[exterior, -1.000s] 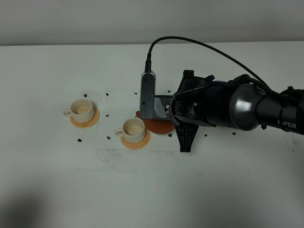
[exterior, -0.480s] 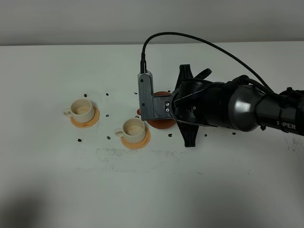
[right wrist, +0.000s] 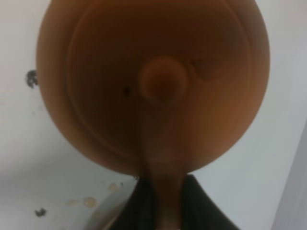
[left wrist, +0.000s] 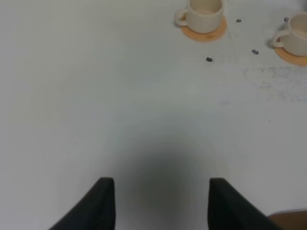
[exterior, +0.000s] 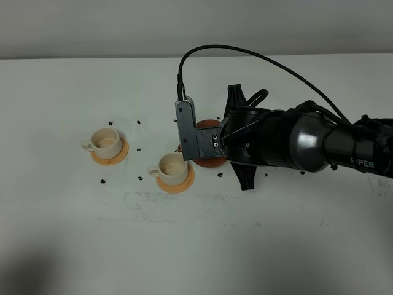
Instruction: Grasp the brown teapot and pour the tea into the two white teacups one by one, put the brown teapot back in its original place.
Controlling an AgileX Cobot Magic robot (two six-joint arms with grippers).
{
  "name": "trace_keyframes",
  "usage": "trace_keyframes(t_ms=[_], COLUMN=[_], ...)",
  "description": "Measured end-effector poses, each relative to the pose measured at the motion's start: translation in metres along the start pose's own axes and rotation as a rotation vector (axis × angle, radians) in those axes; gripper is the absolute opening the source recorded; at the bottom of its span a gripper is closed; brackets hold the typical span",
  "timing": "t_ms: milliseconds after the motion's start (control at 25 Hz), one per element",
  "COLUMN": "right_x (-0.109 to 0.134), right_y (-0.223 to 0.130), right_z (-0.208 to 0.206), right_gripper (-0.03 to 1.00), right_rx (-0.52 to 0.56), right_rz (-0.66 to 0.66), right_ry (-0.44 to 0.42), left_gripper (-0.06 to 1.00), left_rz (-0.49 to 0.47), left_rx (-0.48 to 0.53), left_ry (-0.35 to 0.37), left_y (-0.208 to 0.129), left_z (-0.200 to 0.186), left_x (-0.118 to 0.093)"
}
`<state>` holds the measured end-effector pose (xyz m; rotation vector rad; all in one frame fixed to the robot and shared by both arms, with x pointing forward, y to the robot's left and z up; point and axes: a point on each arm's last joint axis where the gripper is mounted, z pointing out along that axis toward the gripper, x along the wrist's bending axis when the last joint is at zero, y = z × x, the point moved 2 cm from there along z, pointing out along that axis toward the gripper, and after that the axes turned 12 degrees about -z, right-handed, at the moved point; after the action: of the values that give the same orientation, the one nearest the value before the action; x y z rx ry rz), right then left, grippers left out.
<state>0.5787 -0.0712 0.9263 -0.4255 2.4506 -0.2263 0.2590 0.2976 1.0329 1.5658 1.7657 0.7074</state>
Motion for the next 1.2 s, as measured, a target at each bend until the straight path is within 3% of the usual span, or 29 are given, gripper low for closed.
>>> trace_keyframes(t_ms=[1200], right_x=[-0.0063], right_y=[0.0082], right_z=[-0.0064], right_gripper=[0.12], right_rx=[0.036], right_rz=[-0.166], right_ry=[-0.084], left_gripper=[0.46], left_rz=[-0.001], left_rx=[0.000], left_ry=[0.000], left_y=[0.0000], left_z=[0.0000], left_x=[0.0000])
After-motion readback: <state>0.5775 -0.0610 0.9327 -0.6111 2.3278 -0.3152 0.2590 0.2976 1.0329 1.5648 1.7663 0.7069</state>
